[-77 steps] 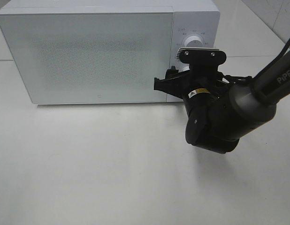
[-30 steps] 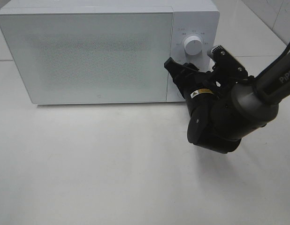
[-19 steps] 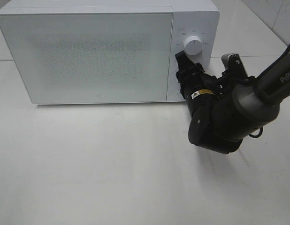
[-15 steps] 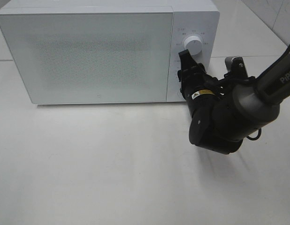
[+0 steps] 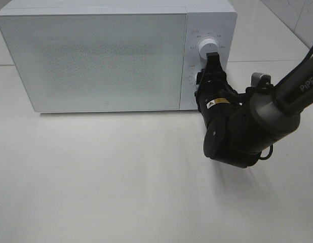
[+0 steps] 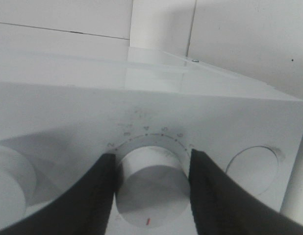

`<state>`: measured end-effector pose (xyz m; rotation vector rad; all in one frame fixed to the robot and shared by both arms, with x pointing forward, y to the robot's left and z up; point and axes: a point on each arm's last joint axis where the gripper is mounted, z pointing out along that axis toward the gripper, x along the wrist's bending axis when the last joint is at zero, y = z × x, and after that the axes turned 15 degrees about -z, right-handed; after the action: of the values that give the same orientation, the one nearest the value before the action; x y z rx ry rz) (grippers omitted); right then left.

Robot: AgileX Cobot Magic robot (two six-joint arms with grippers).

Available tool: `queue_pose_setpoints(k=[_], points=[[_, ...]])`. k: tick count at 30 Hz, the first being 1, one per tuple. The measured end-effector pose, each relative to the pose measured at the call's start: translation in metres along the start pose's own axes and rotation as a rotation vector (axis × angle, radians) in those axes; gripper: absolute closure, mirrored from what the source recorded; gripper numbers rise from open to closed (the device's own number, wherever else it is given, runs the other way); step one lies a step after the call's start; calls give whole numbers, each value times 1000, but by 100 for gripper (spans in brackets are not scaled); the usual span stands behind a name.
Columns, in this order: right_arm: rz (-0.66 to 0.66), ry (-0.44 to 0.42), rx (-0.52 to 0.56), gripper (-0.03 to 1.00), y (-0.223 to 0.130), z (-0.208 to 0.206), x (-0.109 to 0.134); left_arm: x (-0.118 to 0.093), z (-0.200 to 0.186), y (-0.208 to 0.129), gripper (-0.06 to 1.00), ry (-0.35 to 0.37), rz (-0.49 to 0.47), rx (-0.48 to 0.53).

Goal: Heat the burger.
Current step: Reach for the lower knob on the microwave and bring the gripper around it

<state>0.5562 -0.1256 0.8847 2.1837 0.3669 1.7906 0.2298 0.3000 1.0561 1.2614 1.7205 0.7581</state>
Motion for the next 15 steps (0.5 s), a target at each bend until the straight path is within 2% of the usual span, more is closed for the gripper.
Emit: queue_pose_setpoints(k=[8,15], points=[[186,-3,0,52,0,0,-1,0,0,0,-5,0,0,0],[258,-6,1,52,0,0,-1,0,0,0,-5,1,0,0]])
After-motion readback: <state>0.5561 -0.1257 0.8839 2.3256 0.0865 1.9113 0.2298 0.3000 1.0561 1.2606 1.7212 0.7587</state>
